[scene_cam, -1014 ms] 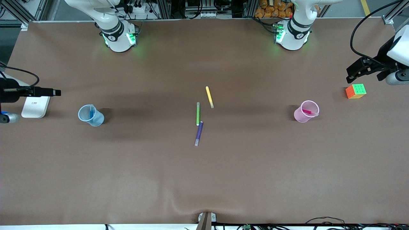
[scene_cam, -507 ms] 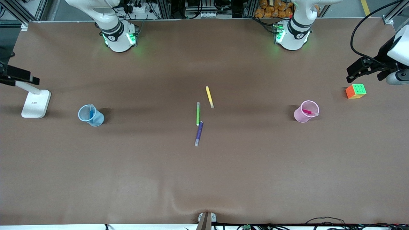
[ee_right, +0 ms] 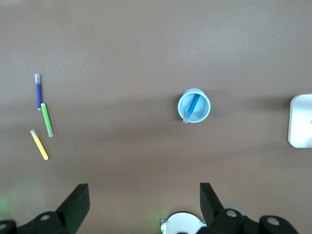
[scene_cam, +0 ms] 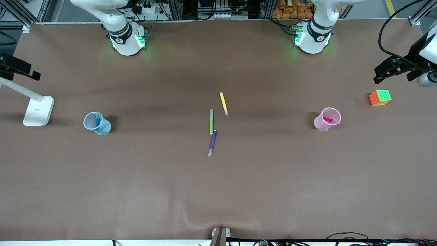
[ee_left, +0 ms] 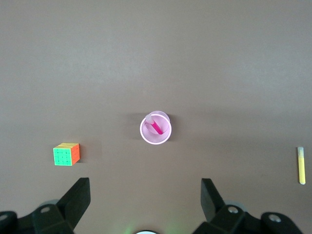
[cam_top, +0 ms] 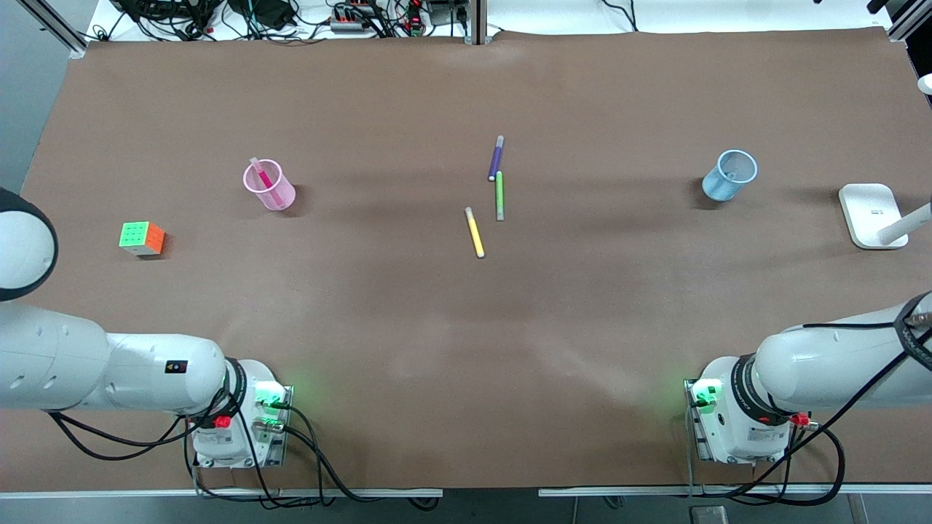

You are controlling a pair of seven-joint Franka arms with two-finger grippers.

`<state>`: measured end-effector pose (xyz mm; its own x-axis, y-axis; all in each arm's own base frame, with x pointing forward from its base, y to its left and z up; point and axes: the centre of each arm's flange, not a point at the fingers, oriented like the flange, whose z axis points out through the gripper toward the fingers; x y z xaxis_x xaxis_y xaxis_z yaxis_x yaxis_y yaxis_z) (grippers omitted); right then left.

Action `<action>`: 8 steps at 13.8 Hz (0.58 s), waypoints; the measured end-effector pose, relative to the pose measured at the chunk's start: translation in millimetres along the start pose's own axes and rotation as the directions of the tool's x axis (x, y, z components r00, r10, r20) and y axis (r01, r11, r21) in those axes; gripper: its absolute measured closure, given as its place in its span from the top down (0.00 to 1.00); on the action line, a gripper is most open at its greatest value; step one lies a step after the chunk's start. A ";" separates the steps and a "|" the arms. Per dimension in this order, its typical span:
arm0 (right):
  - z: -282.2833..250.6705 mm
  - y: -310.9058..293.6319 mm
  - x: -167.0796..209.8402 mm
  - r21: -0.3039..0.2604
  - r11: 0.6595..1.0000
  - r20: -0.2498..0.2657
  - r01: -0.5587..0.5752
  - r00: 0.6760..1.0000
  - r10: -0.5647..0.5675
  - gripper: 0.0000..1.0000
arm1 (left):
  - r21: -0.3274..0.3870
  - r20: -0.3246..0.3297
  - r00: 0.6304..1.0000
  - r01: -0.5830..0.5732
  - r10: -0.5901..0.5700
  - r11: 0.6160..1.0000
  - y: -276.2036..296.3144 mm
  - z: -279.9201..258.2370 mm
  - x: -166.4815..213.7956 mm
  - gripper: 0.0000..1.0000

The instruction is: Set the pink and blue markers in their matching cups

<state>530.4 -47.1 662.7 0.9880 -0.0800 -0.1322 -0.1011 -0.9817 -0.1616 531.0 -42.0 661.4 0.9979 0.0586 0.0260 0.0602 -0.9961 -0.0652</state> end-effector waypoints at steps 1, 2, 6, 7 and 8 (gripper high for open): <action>2.0 -0.4 -3.6 0.001 1.000 0.001 -0.006 1.000 0.006 1.00 | -0.001 -0.004 1.000 0.000 0.000 1.000 -0.3 -3.8 -0.6 1.00; 2.5 -1.2 -5.9 0.002 1.000 -0.002 -0.029 1.000 0.029 1.00 | -0.001 -0.005 1.000 0.000 0.000 1.000 -0.6 -7.0 -1.3 1.00; 1.1 -10.7 -9.8 0.003 0.995 -0.013 -0.100 0.995 0.100 1.00 | 0.000 -0.001 1.000 -0.006 0.006 1.000 1.8 -8.4 -2.6 1.00; 1.4 -12.4 -9.7 0.002 0.995 -0.014 -0.100 0.995 0.100 1.00 | 0.000 0.000 1.000 -0.008 0.008 1.000 2.4 -8.3 -2.8 1.00; 1.9 -15.4 -9.3 -0.007 0.996 -0.017 -0.094 0.995 0.094 1.00 | 0.000 0.000 1.000 -0.008 0.008 1.000 2.5 -8.3 -2.9 1.00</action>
<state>522.6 -31.0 664.5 0.9759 -0.1752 -0.1300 -0.1931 -0.9709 -0.1417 528.1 -45.3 669.4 0.9984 0.0503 0.0253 0.0519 -0.9965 -0.0653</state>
